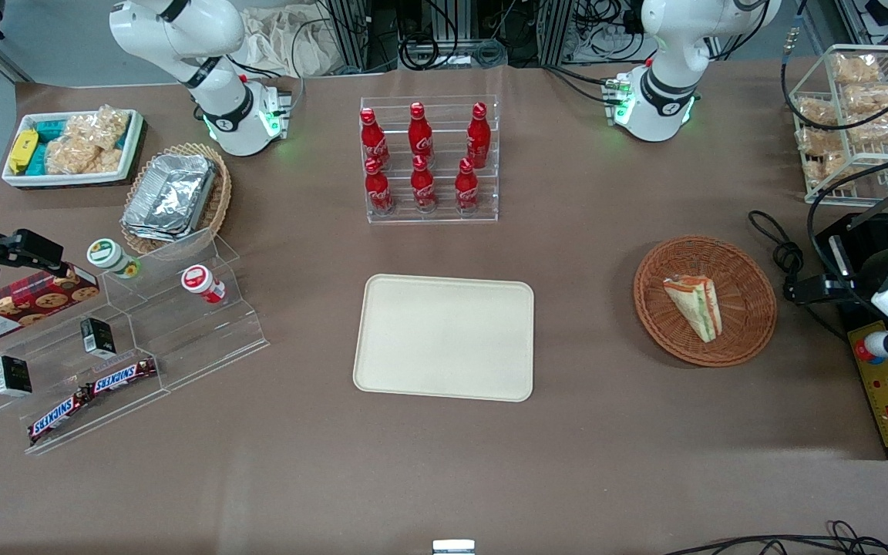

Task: Place sandwich from basket to tray
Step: 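Move the left gripper toward the wicker basket with the sandwich, then lower the open left gripper over the wrapped sandwich in the basket, then close the left gripper on the sandwich and lift it from the basket, then carry the held sandwich with the left gripper over the beige tray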

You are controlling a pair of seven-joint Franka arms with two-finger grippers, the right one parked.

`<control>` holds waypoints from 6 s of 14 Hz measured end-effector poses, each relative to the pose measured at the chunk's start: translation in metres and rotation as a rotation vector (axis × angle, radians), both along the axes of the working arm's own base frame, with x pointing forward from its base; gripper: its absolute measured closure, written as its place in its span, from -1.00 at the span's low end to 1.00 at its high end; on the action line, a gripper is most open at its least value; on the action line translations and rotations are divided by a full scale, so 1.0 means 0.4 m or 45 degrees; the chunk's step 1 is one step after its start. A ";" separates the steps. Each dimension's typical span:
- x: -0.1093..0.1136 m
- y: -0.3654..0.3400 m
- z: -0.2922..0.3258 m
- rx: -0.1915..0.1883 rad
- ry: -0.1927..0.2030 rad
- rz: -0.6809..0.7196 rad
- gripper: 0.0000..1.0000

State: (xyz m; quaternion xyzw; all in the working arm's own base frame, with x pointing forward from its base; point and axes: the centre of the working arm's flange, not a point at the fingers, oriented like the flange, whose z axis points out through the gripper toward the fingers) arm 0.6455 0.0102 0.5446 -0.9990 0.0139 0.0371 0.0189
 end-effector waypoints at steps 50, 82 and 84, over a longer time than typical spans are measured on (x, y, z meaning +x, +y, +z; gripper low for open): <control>-0.178 -0.061 -0.753 0.054 0.195 0.645 0.38; -0.109 -0.970 -0.695 -0.139 0.049 -0.073 0.68; -0.090 -0.978 -0.727 -0.157 0.029 -0.044 0.68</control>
